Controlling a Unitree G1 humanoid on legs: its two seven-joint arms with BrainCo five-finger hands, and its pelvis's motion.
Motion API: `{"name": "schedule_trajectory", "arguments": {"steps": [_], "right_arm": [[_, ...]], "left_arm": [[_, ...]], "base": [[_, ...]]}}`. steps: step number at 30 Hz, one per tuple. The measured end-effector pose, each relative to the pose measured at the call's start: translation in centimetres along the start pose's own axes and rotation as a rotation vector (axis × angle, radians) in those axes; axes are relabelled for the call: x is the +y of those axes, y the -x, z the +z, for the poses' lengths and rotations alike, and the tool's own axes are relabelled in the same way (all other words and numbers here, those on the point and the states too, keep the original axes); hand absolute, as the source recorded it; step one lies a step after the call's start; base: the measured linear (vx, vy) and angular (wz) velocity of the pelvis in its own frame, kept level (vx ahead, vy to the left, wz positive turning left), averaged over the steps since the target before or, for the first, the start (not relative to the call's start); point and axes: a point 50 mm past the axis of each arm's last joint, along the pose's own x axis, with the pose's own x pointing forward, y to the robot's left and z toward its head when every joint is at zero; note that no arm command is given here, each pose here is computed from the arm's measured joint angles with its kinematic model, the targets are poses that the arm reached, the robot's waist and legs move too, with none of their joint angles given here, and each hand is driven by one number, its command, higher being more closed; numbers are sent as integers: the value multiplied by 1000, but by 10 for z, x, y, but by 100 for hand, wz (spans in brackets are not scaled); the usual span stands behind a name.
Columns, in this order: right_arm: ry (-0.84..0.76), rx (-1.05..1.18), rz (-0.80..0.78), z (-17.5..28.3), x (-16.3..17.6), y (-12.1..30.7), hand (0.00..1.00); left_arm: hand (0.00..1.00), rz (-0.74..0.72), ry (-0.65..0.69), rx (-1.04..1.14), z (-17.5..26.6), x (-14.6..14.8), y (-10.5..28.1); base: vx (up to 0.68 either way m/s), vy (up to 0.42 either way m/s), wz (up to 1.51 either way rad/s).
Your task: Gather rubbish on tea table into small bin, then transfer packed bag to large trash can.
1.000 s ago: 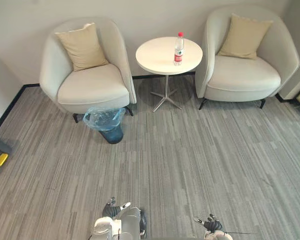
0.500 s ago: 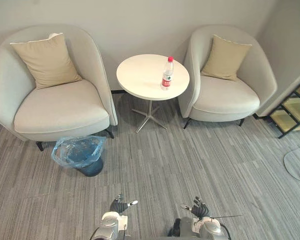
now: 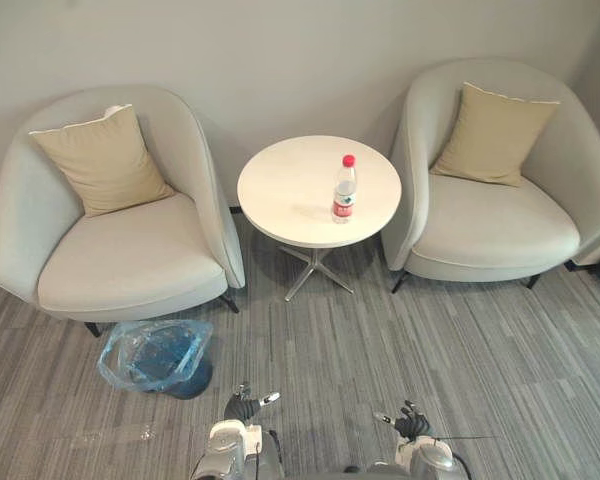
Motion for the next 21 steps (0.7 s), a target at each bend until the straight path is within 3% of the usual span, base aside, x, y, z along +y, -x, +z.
{"name": "schedule_trajectory", "arguments": {"steps": [11, 18, 21], "right_arm": [[49, 39, 61, -11, 17, 3, 0], [70, 22, 81, -6, 20, 1, 0], [91, 26, 50, -6, 5, 0, 0]], "left_arm": [[0, 41, -46, 49, -10, 21, 0], [0, 44, -60, 71, -17, 24, 3], [0, 20, -44, 93, -23, 13, 4]], "base": [[331, 133, -16], [221, -141, 36], [244, -295, 41]]}}
